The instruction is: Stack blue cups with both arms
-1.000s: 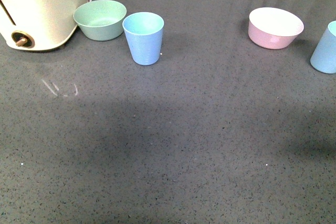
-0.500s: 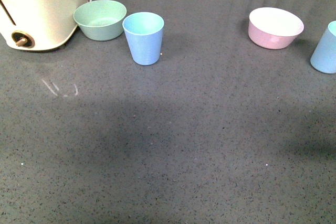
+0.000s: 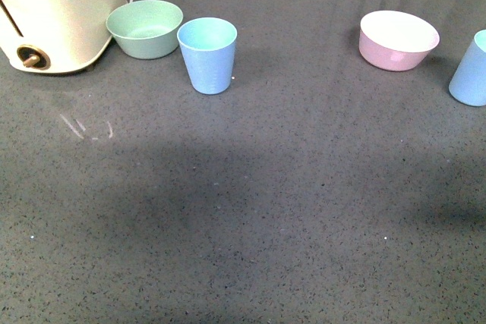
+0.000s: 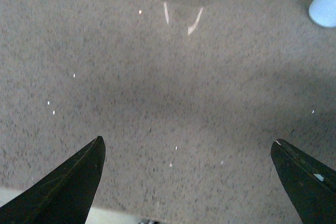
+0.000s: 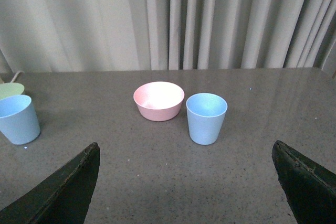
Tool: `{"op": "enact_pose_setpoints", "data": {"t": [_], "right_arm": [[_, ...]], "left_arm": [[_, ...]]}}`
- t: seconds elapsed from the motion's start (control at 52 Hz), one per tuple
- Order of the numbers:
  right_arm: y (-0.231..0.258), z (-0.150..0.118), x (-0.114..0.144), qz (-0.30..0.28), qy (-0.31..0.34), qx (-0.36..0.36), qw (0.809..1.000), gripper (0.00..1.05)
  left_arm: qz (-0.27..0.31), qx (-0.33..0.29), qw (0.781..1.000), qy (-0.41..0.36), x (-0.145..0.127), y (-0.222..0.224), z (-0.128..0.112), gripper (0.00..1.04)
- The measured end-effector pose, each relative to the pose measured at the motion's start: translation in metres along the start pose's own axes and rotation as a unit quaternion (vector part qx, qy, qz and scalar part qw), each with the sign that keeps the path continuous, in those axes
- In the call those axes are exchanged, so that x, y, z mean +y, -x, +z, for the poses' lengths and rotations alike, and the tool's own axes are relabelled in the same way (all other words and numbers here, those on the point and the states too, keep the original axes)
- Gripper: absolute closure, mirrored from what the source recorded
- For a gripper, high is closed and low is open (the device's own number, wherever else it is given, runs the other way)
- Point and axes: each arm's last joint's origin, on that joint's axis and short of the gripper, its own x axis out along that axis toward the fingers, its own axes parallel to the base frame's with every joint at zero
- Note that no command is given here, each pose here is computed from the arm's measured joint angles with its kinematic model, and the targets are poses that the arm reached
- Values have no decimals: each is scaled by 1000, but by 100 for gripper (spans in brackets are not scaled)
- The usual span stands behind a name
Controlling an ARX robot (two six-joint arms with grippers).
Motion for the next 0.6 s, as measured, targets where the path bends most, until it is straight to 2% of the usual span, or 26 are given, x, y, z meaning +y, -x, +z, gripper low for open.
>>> {"op": "enact_pose_setpoints", "data": {"t": [0.135, 0.308, 0.596], "right_arm": [[0, 0, 0, 0, 0, 0, 1000, 9], [0, 0, 0, 0, 0, 0, 1000, 9], [0, 0, 0, 0, 0, 0, 1000, 9]], "left_arm": [[-15, -11, 1000, -15, -13, -15, 29, 9], [-25, 19, 999, -14, -44, -53, 63, 9], [-49, 81, 995, 22, -111, -109, 89, 9]]}}
